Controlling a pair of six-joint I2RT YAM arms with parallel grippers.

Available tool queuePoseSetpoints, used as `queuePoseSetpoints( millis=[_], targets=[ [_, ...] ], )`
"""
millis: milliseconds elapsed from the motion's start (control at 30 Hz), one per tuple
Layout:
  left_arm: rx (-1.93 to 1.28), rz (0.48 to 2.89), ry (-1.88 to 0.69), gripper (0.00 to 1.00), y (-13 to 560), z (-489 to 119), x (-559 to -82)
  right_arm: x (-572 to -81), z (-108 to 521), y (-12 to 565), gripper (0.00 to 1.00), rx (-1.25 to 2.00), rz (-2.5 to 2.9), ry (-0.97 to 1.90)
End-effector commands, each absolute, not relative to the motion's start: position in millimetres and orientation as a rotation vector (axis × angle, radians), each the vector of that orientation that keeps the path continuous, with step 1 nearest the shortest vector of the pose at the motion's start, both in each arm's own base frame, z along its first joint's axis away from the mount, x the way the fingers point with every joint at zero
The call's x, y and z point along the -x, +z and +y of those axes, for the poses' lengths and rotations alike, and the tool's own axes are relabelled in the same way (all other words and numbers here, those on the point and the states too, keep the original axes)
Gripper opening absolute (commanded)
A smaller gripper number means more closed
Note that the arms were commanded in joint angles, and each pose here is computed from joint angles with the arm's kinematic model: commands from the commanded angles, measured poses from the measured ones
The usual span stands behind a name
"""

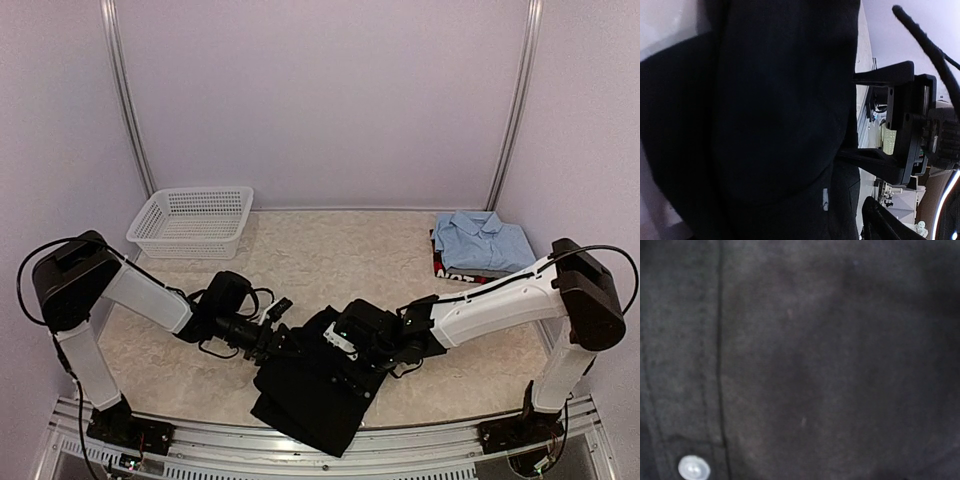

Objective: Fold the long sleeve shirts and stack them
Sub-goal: Pick up the square-folded shirt from the center of the board, then turn over the square-folded shirt at the center of the board.

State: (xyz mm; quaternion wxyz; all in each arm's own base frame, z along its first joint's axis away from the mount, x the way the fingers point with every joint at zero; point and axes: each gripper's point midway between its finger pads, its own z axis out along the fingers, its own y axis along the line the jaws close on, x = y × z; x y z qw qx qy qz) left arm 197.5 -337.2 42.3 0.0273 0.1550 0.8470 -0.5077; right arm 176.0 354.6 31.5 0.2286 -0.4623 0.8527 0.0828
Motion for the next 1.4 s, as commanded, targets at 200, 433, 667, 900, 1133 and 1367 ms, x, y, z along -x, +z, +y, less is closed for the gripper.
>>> queuePoseSetpoints(
  millis=[200,433,667,900,1133,1367],
  targets=[
    [-0.367,2.740,-1.743,0.56,13,-357,-164,-179,349,34,0.77,1.241,2.347,0.238],
    [-0.305,2.658,-1.777,0.00,25,-352,-183,-180,343,41,0.78,1.214,2.341,0.245],
    [-0.435,2.643,-1.409,0.00,63,-349,-225,-200,329,91,0.87,1.022,2.317,0.361],
    [-0.475,2.566,-0.754,0.00,153,-309,-303,-229,288,170,0.91,0.745,2.229,0.517],
    [-0.398,2.504,-0.071,0.00,213,-255,-357,-250,239,197,0.92,0.581,2.213,0.415],
    [-0.352,2.410,0.643,0.00,226,-208,-392,-256,229,198,0.92,0.544,2.223,0.388]
  ],
)
